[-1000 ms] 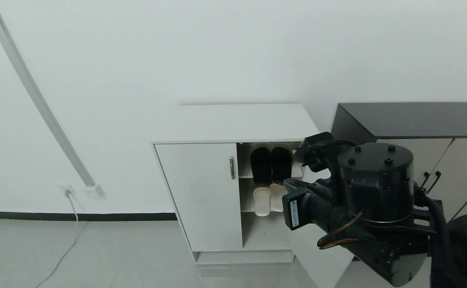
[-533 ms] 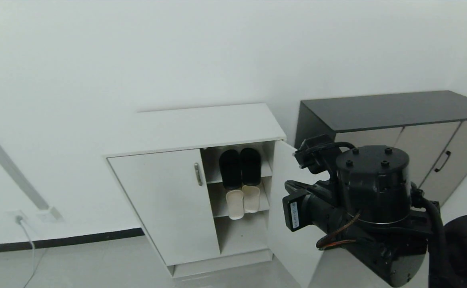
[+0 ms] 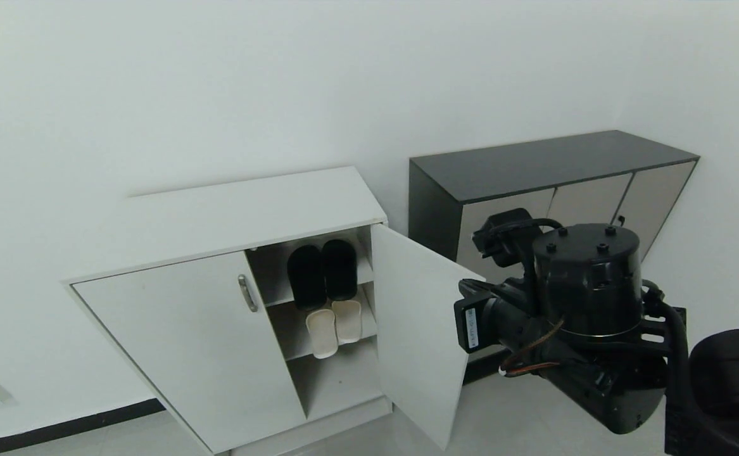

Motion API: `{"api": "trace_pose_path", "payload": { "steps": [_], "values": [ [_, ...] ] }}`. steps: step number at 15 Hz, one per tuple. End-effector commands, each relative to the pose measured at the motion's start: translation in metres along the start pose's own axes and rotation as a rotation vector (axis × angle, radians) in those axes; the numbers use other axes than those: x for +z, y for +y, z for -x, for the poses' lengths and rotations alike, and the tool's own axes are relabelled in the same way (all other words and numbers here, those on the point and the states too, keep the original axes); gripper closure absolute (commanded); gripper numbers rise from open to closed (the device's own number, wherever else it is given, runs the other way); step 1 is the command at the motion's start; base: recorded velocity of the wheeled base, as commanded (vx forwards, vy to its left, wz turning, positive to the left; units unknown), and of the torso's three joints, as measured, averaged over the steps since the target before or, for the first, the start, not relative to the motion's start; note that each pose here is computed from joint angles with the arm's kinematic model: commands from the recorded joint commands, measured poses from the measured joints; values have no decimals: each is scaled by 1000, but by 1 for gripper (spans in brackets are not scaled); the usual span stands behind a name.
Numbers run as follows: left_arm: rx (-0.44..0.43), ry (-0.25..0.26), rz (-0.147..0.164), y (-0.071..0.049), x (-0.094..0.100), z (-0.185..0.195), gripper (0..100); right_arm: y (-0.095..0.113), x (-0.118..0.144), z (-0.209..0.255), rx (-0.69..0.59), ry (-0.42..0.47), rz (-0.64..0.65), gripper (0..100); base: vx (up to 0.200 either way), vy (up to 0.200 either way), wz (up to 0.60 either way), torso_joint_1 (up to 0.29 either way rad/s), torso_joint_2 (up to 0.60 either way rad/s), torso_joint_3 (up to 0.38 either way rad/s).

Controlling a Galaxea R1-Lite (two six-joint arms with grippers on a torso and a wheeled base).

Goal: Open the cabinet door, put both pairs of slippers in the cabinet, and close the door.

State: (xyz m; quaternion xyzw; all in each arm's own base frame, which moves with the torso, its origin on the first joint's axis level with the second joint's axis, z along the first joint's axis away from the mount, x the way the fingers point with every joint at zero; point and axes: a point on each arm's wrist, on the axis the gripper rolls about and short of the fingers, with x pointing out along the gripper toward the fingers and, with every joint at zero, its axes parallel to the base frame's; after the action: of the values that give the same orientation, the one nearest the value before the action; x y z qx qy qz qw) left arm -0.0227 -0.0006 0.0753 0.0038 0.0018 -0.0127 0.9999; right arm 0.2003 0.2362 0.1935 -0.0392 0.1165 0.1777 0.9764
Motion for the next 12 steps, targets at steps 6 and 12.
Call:
{"api": "trace_pose_path", "payload": {
  "steps": [6, 12],
  "values": [
    [1, 1, 0, 0, 0, 0, 100, -38, 23, -53, -106, -76, -80, 100, -133, 0, 0, 3, 2, 0],
    [-1, -1, 0, 0, 0, 0, 100, -76, 48, -128, -161, 23, -164, 100, 0, 0, 0, 0, 0, 0]
  ]
}}
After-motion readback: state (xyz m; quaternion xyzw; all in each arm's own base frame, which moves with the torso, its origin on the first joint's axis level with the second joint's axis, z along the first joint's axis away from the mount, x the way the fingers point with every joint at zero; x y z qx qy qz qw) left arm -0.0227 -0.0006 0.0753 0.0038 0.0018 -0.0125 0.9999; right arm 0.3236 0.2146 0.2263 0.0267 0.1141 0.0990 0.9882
